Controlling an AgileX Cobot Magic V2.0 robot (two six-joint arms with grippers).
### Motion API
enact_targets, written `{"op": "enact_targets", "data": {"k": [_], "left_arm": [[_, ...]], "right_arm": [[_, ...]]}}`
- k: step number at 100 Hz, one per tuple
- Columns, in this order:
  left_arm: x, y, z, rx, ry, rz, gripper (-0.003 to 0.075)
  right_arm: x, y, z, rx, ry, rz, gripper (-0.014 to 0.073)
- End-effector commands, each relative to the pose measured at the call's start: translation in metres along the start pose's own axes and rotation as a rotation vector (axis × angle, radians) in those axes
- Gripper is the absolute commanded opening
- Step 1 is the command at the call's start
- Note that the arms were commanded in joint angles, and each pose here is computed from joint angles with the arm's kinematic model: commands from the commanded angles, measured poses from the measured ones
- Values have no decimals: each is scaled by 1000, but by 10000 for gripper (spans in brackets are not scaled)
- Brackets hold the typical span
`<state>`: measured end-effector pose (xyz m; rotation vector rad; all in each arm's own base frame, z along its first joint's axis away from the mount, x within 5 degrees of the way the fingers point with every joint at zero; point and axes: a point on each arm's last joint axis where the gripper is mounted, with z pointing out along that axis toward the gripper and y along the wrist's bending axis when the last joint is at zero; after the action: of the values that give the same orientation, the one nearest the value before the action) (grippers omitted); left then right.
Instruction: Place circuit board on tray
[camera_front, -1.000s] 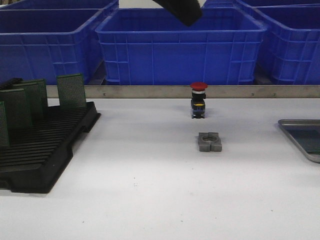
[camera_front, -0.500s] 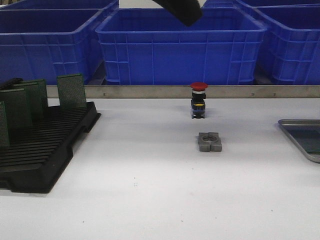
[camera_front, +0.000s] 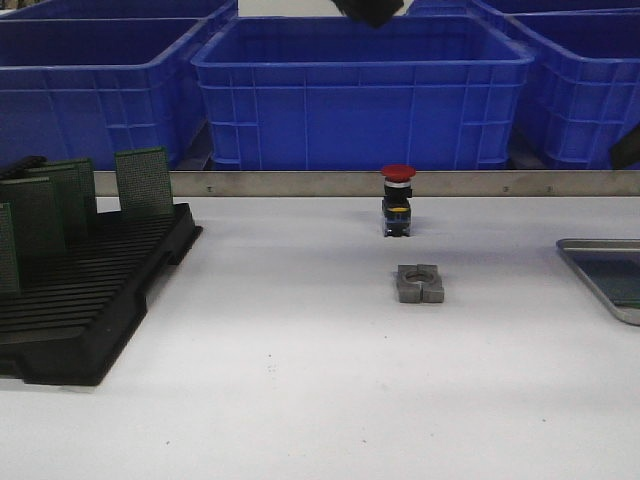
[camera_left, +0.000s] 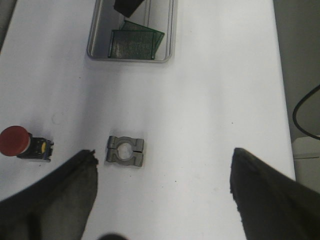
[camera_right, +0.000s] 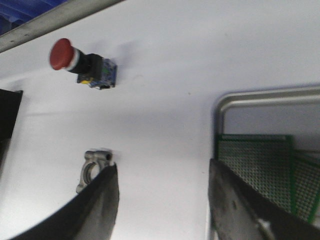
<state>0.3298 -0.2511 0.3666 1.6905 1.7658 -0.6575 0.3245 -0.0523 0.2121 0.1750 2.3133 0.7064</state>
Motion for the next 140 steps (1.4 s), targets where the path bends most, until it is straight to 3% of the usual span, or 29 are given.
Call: {"op": "enact_targets", "data": {"k": [1,52,75,119,140], "left_arm": [[-27,-14,-45,-96,-134,-11,514],[-25,-19,-128,-405,-243,-174,512],[13,-24,-145,-618,-318,-294,512],[98,-113,-187,-1026,-535,-464,512],[130,-159,-183,-1115,-596,-486,512]], "right_arm": [[-16,31,-20,-43,-97,-89,428],[-18,123,-82,-102,-303,-447,428],[-13,150,-113,-112,-403,-576,428],[34,153,-167,93,-633,-686,428],[65,152,-194,171,-766,-700,428]]}}
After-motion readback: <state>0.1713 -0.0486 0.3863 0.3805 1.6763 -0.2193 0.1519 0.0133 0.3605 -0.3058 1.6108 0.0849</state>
